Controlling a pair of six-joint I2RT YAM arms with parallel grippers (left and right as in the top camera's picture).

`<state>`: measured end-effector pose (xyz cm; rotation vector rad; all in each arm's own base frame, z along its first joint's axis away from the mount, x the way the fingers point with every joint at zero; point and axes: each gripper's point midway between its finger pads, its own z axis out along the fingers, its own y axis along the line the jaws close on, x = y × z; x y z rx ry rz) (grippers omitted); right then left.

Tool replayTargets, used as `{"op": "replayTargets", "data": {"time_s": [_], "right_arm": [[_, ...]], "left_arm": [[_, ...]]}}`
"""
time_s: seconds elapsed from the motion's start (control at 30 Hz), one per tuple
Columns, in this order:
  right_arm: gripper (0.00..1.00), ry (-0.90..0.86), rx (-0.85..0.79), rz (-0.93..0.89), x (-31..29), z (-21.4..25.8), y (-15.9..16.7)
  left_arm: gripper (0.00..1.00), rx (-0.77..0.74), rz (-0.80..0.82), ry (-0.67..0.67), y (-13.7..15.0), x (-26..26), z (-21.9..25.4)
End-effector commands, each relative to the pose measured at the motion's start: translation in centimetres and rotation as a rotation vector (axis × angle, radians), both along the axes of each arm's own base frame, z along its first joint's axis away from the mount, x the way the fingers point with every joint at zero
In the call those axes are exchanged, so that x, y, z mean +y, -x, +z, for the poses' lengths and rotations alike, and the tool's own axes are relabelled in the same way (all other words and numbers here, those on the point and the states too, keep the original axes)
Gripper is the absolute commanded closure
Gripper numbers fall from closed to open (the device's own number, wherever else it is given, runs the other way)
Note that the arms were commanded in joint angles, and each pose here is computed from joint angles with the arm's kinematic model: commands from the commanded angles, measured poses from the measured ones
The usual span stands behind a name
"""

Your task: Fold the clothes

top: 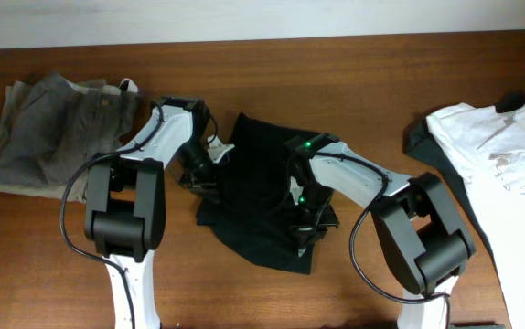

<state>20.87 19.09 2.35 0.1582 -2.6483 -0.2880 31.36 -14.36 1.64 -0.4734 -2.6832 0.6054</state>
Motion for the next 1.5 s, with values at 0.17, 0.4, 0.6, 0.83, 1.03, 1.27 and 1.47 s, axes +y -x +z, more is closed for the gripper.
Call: {"op": "replayTargets", "data": {"time_s": [0.17, 0.4, 0.6, 0.83, 1.03, 1.27, 1.47], "right_arm": [[0.86, -0.096, -0.607, -0.178, -2.4, 9.5, -13.5], [0.86, 0.139, -0.409, -0.360, -5.5, 0.4, -13.7], [0.94, 0.257, -0.295, -0.505, -11.7, -2.8, -13.8], [0.89, -0.057, -0.444, -0.245, -8.5, 6.4, -13.3], [0.89, -0.124, -0.359, -0.263, -3.0, 8.0, -9.2], [0.88, -0.073, -0.231, -0.361, 0.3, 1.9, -5.7], [0.88, -0.072, -0.204, -0.379, 0.5, 0.4, -5.3]], "left_arm": [[0.67, -0.058, -0.005, 0.035, -1.4, -0.1, 4.7], [0.67, -0.078, -0.077, -0.034, -0.3, -0.2, 1.8], [0.69, -0.035, -0.107, -0.141, 1.6, 2.3, -0.4], [0.61, -0.113, 0.007, -0.049, -1.7, 2.5, 5.9], [0.17, -0.337, 0.057, 0.155, -7.8, -0.7, 5.9], [0.14, -0.181, 0.107, 0.230, -7.3, -2.8, 0.2], [0.25, -0.043, 0.047, 0.202, -3.9, -6.0, -2.5]]}}
